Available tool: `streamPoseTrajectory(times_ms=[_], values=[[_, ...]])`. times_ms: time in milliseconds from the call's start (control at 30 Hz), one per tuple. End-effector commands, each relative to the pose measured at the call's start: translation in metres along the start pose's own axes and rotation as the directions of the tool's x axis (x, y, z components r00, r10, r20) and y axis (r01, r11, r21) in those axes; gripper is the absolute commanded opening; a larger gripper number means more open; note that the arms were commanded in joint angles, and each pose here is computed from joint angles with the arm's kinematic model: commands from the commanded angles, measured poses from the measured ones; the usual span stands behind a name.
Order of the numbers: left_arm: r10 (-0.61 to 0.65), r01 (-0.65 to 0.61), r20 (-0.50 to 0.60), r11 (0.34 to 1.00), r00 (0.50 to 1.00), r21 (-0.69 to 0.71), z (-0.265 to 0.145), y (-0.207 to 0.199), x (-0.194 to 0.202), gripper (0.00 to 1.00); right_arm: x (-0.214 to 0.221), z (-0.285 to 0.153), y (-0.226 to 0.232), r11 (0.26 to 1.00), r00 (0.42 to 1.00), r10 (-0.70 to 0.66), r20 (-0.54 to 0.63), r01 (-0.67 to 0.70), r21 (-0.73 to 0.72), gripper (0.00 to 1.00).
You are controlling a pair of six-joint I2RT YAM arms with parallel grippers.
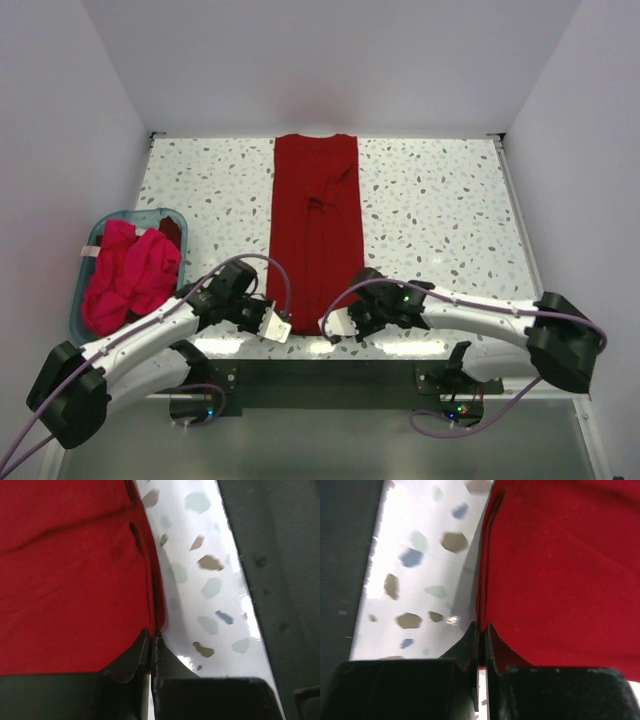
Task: Fold and stack the t-shirts
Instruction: Fold the tshirt
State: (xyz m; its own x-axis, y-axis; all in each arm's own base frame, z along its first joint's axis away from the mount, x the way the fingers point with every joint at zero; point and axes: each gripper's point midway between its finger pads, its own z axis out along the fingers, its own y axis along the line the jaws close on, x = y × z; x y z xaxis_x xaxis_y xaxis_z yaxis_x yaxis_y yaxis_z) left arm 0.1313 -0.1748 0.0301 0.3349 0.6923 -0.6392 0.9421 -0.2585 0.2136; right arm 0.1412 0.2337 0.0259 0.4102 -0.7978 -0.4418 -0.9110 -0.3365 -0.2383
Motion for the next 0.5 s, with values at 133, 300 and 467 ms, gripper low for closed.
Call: streamPoseTrajectory(times_ms=[133,300,467], values=[[0.024,-0.029,0.071,0.997,0.997,0.07,-0.025,-0.022,-0.049,0.0,-0.046,-0.035,0.038,0.998,0.99,0.056,0.128,-0.051,-0.045,0.0],[0.029,-0.027,0.051,0.999,0.998,-0.032,-0.04,0.014,-0.061,0.0,-0.047,-0.056,-0.007,0.995,0.983,0.084,0.162,-0.092,0.041,0.0],[0.002,0.001,0.037,0.996,0.999,-0.093,-0.054,0.067,-0.047,0.0,-0.039,-0.067,-0.049,0.994,0.985,0.048,0.165,-0.063,0.087,0.0]])
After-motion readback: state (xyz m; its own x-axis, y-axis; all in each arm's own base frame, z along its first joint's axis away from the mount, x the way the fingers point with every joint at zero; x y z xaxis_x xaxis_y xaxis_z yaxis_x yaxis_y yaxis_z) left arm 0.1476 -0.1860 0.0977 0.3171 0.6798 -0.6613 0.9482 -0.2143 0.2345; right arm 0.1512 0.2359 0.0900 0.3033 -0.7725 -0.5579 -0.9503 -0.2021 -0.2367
